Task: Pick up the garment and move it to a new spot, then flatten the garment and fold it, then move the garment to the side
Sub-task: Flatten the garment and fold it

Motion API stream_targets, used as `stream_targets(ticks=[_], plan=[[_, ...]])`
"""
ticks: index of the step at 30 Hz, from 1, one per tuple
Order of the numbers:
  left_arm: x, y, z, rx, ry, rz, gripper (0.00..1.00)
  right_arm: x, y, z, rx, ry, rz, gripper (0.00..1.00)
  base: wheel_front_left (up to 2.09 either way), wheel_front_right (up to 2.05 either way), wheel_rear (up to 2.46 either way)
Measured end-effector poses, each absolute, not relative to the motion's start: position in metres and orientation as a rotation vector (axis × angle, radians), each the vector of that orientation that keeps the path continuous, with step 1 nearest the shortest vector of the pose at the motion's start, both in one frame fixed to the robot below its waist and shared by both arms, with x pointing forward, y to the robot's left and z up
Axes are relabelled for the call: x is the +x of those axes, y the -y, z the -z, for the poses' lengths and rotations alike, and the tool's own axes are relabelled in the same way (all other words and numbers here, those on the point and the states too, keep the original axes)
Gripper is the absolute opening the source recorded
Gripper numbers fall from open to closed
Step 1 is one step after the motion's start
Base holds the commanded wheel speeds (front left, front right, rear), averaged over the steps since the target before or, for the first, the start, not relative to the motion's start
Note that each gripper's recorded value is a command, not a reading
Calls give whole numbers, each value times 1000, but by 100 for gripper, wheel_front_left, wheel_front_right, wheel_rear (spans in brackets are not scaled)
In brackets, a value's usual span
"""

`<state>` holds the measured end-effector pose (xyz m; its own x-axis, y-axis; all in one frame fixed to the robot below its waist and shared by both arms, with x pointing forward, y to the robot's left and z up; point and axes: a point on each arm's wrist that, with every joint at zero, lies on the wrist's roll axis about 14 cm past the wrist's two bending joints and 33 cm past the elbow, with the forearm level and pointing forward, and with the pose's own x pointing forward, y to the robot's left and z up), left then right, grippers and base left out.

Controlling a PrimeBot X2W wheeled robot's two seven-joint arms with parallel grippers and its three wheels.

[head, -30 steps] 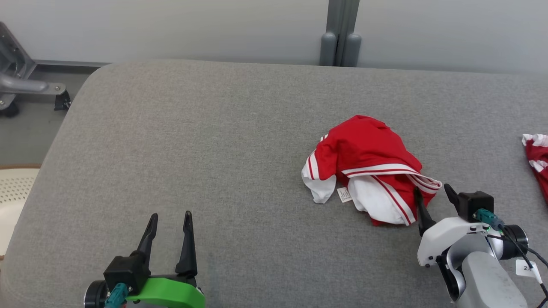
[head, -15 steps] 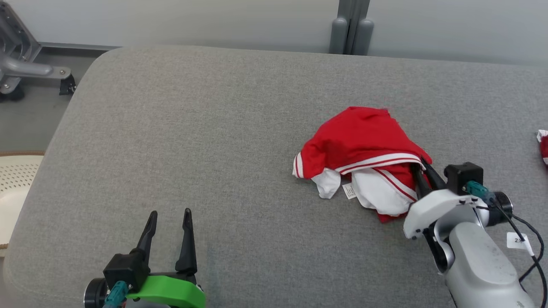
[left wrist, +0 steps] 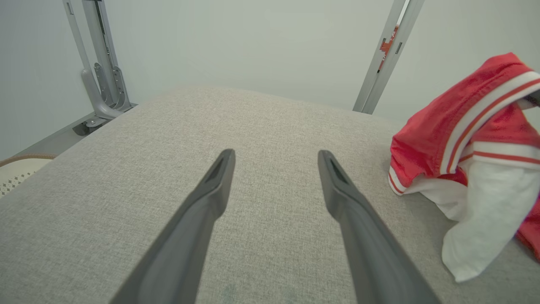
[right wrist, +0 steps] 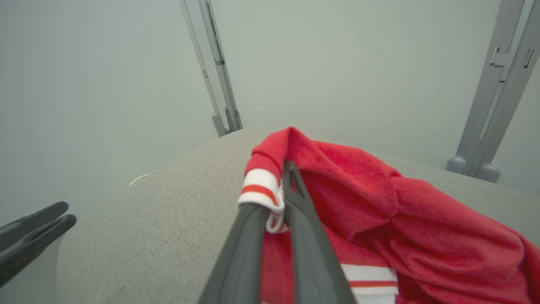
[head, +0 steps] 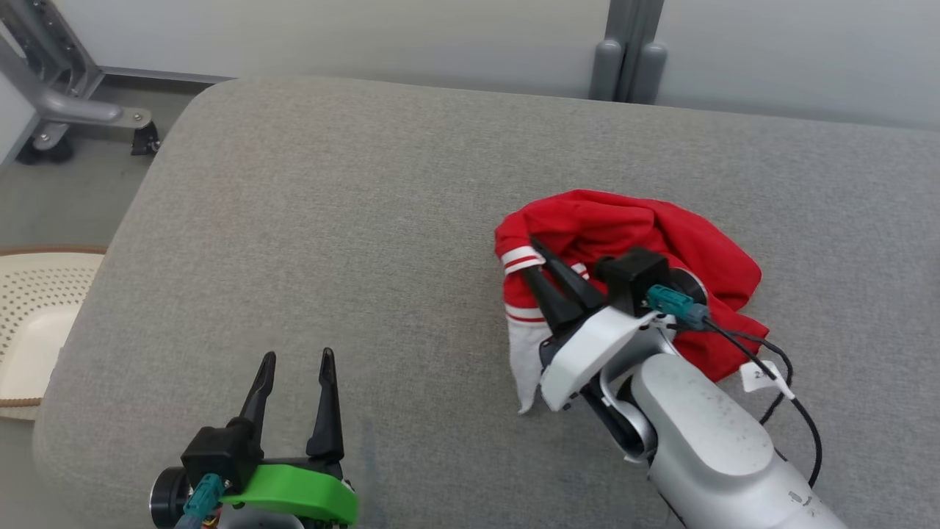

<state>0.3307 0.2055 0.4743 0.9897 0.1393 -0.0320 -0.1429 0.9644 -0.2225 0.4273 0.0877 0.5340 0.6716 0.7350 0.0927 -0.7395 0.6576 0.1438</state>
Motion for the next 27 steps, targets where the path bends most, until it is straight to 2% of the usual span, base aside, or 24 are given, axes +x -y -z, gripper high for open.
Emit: stream_targets(ticks=[6,7,8,9,14,19,23,27], plan=[[320,-218,-479,-230,1,-188,100,401,-136,-528,176,-28,-1001,0,0,0,0],[318,-219,-479,-230,3,-195,100,399,-142,-524,159,-41,-1019,16,0,0,0],[316,-221,-480,-229,4,-204,100,396,-147,-519,141,-53,-1039,74,0,0,0],[314,-223,-480,-229,5,-211,100,394,-150,-516,139,-65,-1051,100,0,0,0],[305,-232,-482,-229,16,-250,100,371,-171,-502,79,-108,-1148,100,0,0,0],[303,-232,-483,-233,21,-253,100,366,-168,-506,97,-106,-1144,100,0,0,0],[305,-223,-483,-237,21,-220,100,387,-144,-517,120,-63,-1037,100,0,0,0],[311,-207,-484,-244,23,-166,100,418,-95,-516,63,-30,-863,100,0,0,0]])
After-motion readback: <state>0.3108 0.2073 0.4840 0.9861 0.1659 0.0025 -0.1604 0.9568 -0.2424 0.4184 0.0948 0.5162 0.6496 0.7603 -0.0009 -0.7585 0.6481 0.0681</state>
